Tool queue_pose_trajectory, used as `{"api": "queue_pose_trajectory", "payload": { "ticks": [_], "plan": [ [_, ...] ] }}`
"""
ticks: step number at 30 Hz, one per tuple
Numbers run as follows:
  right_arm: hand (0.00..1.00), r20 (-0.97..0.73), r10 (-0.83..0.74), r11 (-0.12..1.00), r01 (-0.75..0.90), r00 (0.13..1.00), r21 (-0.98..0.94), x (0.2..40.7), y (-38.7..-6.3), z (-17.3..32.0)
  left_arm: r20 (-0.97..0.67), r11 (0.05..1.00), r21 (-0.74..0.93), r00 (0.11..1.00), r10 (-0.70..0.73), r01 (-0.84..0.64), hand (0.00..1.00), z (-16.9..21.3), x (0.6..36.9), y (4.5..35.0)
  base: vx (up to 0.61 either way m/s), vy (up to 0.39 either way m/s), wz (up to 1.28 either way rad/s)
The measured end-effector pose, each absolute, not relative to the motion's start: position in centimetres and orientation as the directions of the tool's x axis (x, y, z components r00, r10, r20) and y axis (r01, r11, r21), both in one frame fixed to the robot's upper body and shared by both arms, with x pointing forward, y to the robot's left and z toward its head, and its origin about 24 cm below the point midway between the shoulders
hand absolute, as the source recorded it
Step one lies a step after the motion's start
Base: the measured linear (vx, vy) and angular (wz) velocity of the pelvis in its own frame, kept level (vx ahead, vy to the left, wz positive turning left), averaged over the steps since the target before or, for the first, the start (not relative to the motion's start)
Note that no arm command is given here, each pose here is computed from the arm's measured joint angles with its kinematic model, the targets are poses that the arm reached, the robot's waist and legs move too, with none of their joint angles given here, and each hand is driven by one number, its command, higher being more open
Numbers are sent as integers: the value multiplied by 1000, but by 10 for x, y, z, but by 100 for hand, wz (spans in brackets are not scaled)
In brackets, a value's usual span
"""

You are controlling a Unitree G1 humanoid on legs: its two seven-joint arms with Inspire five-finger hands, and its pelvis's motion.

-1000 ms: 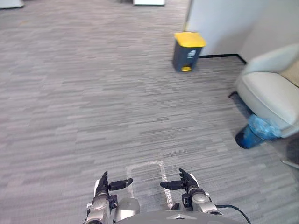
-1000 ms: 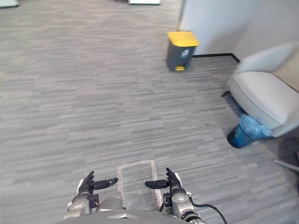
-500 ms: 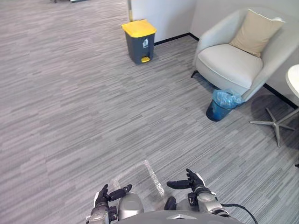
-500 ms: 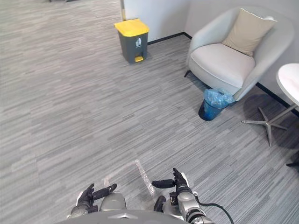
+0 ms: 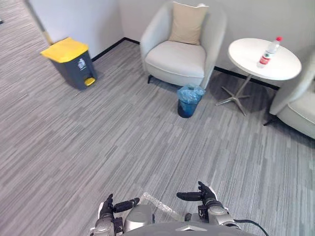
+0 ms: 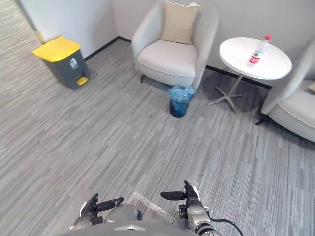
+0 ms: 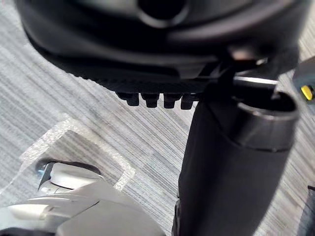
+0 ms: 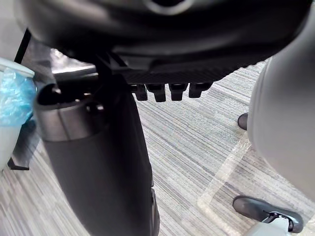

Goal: Organize the slippers on the shoe rack

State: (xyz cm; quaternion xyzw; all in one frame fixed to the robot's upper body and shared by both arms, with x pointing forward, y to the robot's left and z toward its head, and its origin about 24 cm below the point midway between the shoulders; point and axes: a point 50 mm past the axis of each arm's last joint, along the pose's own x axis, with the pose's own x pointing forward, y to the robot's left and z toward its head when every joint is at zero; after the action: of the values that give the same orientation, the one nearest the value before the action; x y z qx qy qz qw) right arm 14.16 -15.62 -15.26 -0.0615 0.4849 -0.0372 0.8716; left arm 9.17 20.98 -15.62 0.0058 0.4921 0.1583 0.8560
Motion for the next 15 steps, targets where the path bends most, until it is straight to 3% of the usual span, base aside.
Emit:
{"api": "queue_pose_trajectory", "payload": {
  "ticks": [6, 15],
  "plan": [
    [100, -834, -151, 984, 4, 531, -176, 144, -166, -151, -844, 961, 158, 474, 250, -226, 100, -157, 96, 205, 62, -47, -50],
    [100, -841, -208, 976, 42, 499, -216, 136, -183, -154, -852, 962, 161, 460, 248, -222, 100, -158, 91, 205, -36, -16, -8]
  ]
}}
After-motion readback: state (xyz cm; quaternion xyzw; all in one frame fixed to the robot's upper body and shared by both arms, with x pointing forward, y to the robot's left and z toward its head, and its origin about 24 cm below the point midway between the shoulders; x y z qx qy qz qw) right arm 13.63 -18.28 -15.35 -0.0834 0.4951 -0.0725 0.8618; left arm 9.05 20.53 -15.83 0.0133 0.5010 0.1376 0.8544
